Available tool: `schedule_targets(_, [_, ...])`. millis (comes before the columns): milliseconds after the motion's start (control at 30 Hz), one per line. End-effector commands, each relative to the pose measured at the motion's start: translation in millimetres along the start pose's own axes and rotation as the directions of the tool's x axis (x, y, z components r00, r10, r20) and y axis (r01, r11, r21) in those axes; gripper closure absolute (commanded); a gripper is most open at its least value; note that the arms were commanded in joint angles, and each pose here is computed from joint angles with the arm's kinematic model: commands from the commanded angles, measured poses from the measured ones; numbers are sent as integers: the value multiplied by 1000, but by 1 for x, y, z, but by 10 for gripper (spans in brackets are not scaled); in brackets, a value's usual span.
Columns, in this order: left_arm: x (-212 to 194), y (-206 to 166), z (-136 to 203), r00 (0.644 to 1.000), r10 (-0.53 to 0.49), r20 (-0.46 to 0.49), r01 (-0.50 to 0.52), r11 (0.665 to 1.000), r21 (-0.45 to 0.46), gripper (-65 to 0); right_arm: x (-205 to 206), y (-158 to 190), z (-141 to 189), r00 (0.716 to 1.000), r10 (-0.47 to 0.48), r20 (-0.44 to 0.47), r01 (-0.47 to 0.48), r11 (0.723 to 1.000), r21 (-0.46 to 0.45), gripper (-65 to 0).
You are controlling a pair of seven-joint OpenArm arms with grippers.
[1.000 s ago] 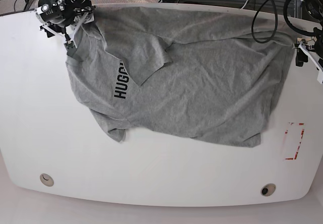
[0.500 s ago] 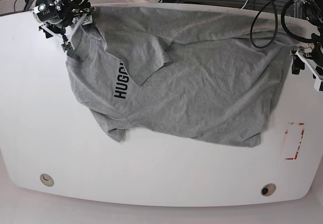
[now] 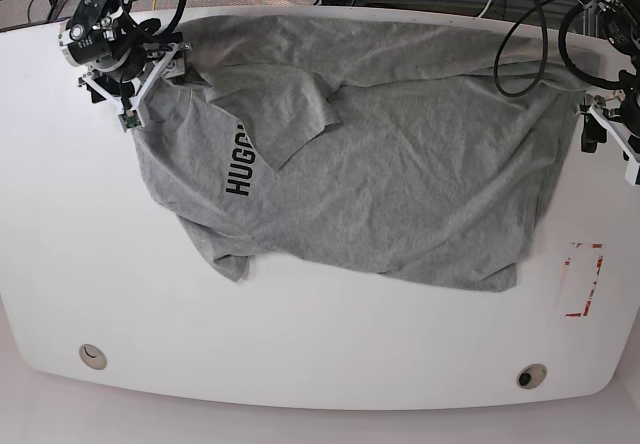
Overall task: Fold the T-shirt properly
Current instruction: 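Move both grippers along the shirt sides toward the hem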
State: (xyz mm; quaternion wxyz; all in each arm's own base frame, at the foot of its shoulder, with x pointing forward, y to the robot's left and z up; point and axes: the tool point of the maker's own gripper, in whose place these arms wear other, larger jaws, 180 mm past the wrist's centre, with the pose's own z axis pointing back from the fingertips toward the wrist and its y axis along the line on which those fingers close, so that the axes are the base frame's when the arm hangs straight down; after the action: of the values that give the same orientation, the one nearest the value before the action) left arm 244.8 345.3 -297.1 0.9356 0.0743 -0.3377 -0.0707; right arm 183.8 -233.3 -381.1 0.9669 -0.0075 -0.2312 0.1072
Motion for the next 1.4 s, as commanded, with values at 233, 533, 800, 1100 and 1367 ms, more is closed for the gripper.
schedule_targets(233, [12, 6, 5, 999, -16, 37, 16, 1000, 16, -421, 60, -15, 3, 988, 5, 156, 0, 1000, -29, -503])
schedule_targets(533, [25, 9, 5, 997, -12, 71, 11, 1000, 24, -421, 113, -23, -16, 956, -55, 287, 49, 998, 30, -503])
schedule_targets(800, [26, 9, 6, 997, -12, 72, 10, 1000, 24, -421, 145, -52, -35, 931, -98, 351, 82, 995, 61, -503])
schedule_targets(1100, [26, 9, 6, 997, -12, 72, 10, 1000, 24, -421, 139, -82, -68, 915, -195, 354, 164, 979, 118, -503])
schedule_targets(1367, [26, 9, 6, 997, -12, 72, 10, 1000, 24, -421, 122, -76, -87, 912, -255, 320, 212, 963, 164, -503])
